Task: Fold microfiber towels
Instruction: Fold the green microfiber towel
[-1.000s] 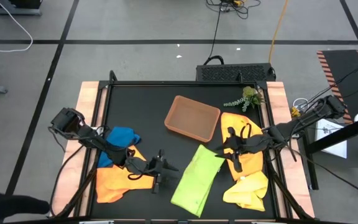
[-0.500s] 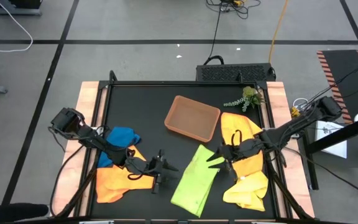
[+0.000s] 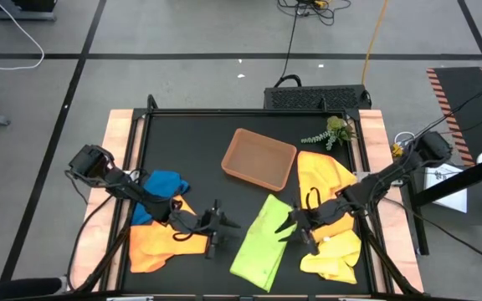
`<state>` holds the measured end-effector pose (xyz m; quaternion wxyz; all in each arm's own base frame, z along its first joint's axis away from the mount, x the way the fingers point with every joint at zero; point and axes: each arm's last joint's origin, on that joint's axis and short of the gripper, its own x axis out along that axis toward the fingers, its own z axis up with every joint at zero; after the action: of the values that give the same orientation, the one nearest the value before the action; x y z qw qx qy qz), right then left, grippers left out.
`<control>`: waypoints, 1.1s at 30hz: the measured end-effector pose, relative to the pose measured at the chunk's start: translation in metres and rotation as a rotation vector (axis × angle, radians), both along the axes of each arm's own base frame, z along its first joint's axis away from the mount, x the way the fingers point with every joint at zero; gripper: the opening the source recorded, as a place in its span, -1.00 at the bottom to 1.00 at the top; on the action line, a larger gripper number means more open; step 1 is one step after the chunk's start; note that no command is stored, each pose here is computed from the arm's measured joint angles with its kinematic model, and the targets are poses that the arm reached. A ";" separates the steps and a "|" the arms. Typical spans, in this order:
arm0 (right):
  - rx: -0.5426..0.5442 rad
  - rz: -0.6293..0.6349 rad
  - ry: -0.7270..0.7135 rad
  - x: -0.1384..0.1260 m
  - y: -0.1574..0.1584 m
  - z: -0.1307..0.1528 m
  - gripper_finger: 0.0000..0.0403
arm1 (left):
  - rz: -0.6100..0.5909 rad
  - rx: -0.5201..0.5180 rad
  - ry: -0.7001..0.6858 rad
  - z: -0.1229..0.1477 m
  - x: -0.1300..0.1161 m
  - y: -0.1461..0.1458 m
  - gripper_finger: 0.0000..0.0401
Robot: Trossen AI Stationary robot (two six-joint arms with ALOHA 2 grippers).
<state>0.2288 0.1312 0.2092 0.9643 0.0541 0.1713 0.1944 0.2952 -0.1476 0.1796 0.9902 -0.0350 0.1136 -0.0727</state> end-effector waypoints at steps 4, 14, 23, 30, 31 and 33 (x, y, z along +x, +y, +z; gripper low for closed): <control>-0.010 0.028 -0.015 0.005 0.010 -0.010 -0.41 | 0.010 -0.002 0.001 0.000 0.002 0.003 -0.24; 0.003 0.069 -0.034 0.014 0.030 -0.035 -0.41 | 0.021 -0.005 0.002 0.000 0.003 0.006 -0.24; 0.014 0.137 0.009 0.022 0.055 -0.059 -0.41 | 0.020 -0.005 0.006 -0.001 0.003 0.006 -0.24; 0.006 0.217 0.047 0.043 0.077 -0.075 -0.41 | 0.036 -0.018 0.011 -0.001 0.005 0.010 -0.24; 0.003 0.221 0.055 0.044 0.077 -0.077 -0.41 | 0.037 -0.021 0.011 -0.001 0.005 0.010 -0.24; -0.001 0.215 0.070 0.046 0.076 -0.082 -0.41 | 0.040 -0.024 0.012 -0.001 0.005 0.011 -0.24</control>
<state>0.2752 0.2076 0.1270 0.9314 0.0418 0.2098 0.2944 0.3002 -0.1369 0.1786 0.9903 -0.0495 0.1179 -0.0540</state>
